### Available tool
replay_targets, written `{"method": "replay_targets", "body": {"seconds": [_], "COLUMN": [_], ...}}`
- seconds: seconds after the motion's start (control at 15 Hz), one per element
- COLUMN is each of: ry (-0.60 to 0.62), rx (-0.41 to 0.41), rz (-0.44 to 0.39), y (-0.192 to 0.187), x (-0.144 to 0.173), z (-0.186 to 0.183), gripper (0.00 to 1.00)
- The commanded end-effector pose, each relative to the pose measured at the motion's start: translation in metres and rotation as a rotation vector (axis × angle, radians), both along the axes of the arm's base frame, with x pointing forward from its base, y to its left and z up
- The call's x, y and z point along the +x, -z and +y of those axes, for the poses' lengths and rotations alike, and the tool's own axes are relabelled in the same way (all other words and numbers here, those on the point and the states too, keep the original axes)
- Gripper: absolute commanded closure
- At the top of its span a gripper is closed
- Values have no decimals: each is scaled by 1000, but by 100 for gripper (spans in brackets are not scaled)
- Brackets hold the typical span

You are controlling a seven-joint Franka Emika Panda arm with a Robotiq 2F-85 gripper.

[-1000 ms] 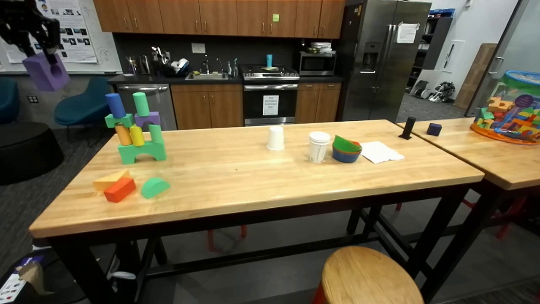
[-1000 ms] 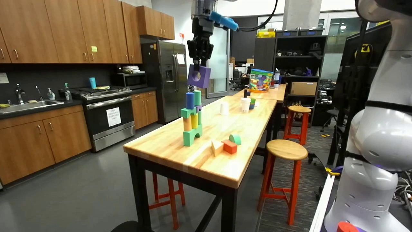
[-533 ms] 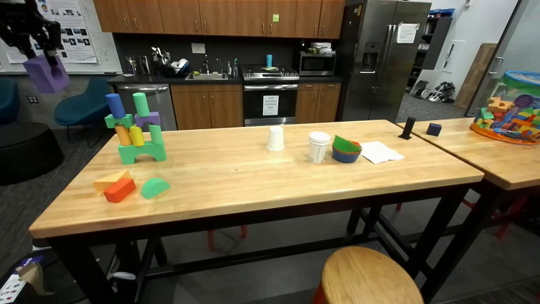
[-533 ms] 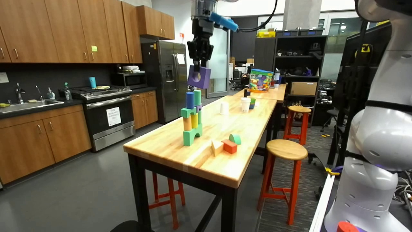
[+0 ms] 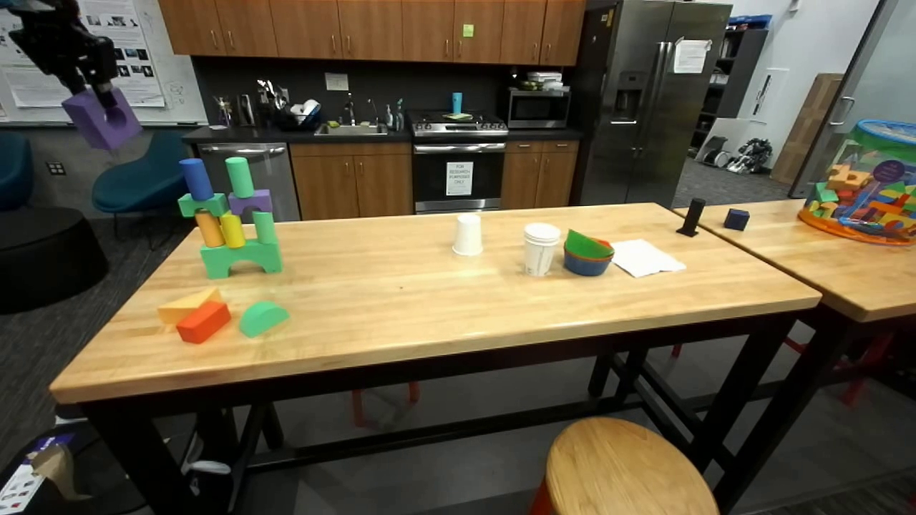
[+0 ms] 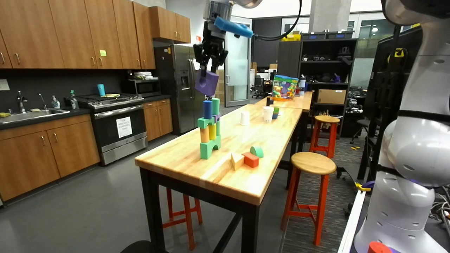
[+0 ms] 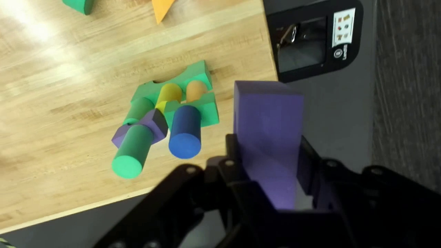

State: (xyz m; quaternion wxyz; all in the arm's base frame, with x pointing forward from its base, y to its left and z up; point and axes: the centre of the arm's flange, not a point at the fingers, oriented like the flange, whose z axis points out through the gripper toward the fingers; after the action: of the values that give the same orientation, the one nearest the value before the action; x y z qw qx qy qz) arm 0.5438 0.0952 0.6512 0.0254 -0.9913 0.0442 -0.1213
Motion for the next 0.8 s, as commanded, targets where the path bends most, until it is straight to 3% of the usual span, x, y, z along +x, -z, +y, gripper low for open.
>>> {"method": "replay_targets", "body": {"seconds": [0.0,0.33,0.6,0.67,0.73], "ry": [191,455,637,563,591], "rx": [15,68,164,136,153], "rz": [-62,-125,-209,-164,-179], "y": [0,-2,-10,-8,-10], "x": [13,20,26,28,29], "z": [-3,-28,-35,-40,-40], "gripper": [85,85,85,60,60]}}
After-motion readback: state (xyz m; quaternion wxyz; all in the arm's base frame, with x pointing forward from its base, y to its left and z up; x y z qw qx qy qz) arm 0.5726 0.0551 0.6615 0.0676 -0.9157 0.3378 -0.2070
